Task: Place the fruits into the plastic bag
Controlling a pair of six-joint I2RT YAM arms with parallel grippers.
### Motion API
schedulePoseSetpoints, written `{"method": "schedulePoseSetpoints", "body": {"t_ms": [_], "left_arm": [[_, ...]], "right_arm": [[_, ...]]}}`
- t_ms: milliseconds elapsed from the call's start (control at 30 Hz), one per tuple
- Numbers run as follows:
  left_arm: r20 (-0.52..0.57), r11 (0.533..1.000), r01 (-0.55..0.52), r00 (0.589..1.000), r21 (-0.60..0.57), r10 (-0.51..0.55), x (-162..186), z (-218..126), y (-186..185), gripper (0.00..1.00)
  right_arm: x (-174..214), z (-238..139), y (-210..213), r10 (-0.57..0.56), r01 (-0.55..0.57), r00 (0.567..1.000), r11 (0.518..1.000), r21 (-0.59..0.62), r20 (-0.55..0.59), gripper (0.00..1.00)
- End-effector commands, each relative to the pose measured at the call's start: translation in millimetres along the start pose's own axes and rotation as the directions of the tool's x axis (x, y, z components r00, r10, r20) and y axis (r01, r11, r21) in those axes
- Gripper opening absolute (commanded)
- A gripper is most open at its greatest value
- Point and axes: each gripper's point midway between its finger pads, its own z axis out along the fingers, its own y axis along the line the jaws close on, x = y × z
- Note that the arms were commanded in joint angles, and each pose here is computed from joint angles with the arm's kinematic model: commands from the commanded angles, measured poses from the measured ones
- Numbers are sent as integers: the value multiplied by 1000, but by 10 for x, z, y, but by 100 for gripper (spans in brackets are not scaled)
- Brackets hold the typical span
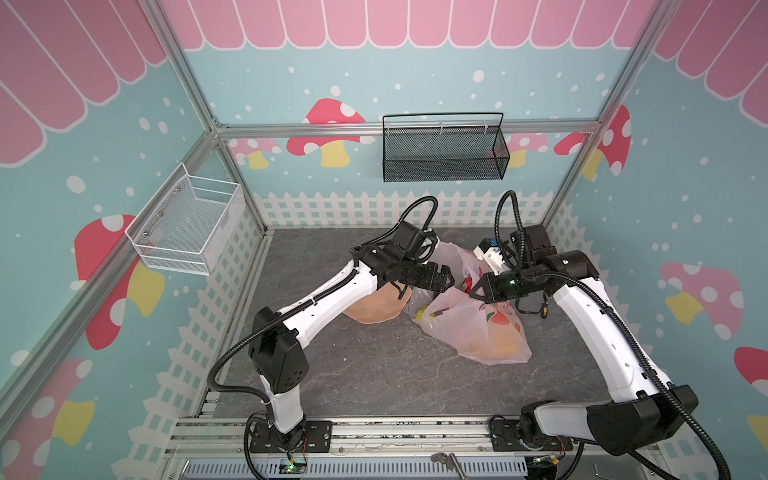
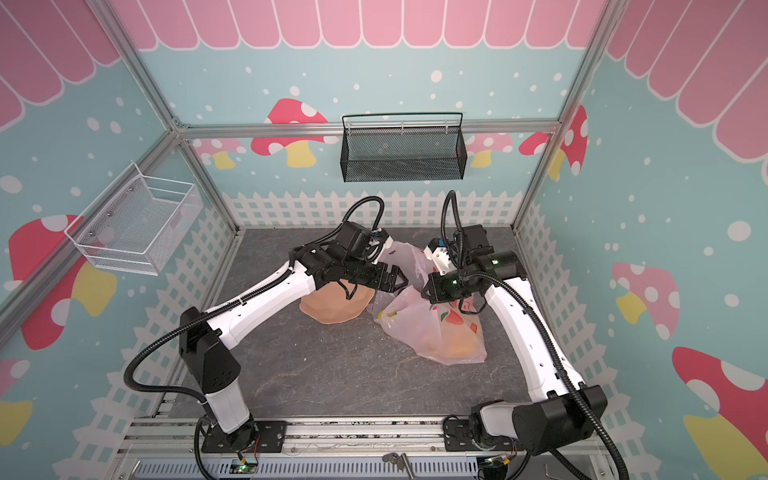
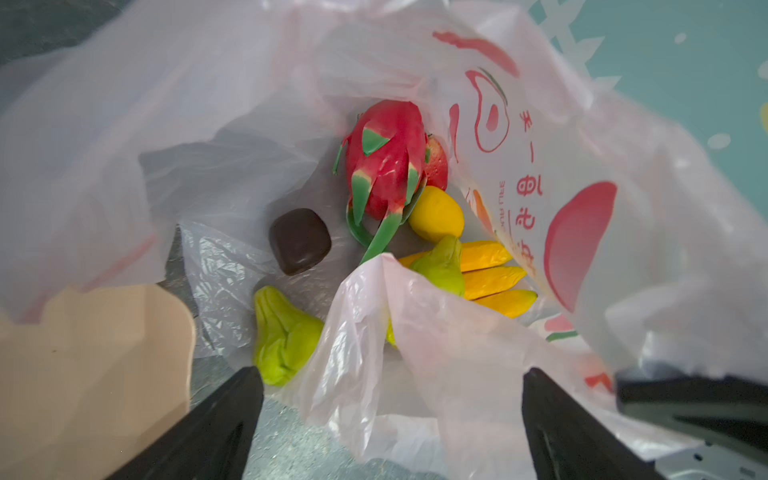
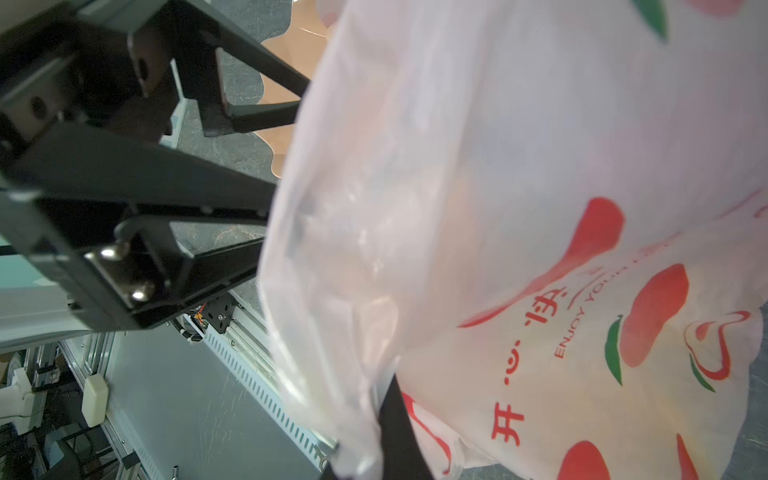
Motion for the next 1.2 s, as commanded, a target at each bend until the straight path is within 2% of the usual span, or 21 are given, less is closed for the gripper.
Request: {"method": "schedulePoseSetpoints", "body": {"t_ms": [0,100,233,433,500,633,800,833,867,933,1033,1100,1167], "left_arm": [[-2,983,-155,988,-94,155,62,-302,236,98],[19,943,-261,963,-205,271,-13,-418,412,98],[31,878,-389,910,-280,413,-158,-409,539,99],[27,780,-551,812,-298,583,-336,-240,611,99],[22,756,-575,791,-312,611,-398,-160,662,99],[10,748,-578,789,-327,614,-551,13,779,99],[43,762,-596,780,-255,624,-644,258,686,94],[39,765,-596,782,-243,622,-639,322,695,91],[37,768,-594,785,-241,619,-648,363,708,83],[29,775,-582,795,-246,606,-648,416,743,49],[40,792,-561,810,-241,586,-644,381,720,10],[52,802,-546,818,-243,573,-638,317,679,0],[63,811,-539,823,-227,564,-599,259,616,0]], "right_arm": [[11,-54,28,-16,16,1000,1000,6,-3,0],[14,-56,19,-15,15,1000,1000,9,-4,0],[18,-56,20,-11,11,1000,1000,9,-9,0],[16,-74,33,-7,7,1000,1000,7,-9,0],[24,-80,37,-6,6,1000,1000,7,-11,0],[58,-94,56,-13,13,1000,1000,-1,-15,0],[178,-70,16,4,-3,999,1000,13,-43,0],[194,-72,17,7,-7,999,1000,15,-44,0],[203,-83,17,10,-9,999,1000,18,-40,0],[236,-90,2,18,-17,999,999,27,-42,0],[313,-83,-27,36,-34,998,999,42,-52,0],[384,-66,-58,53,-50,997,997,54,-61,0],[458,-58,-89,70,-65,995,995,70,-65,0]]}}
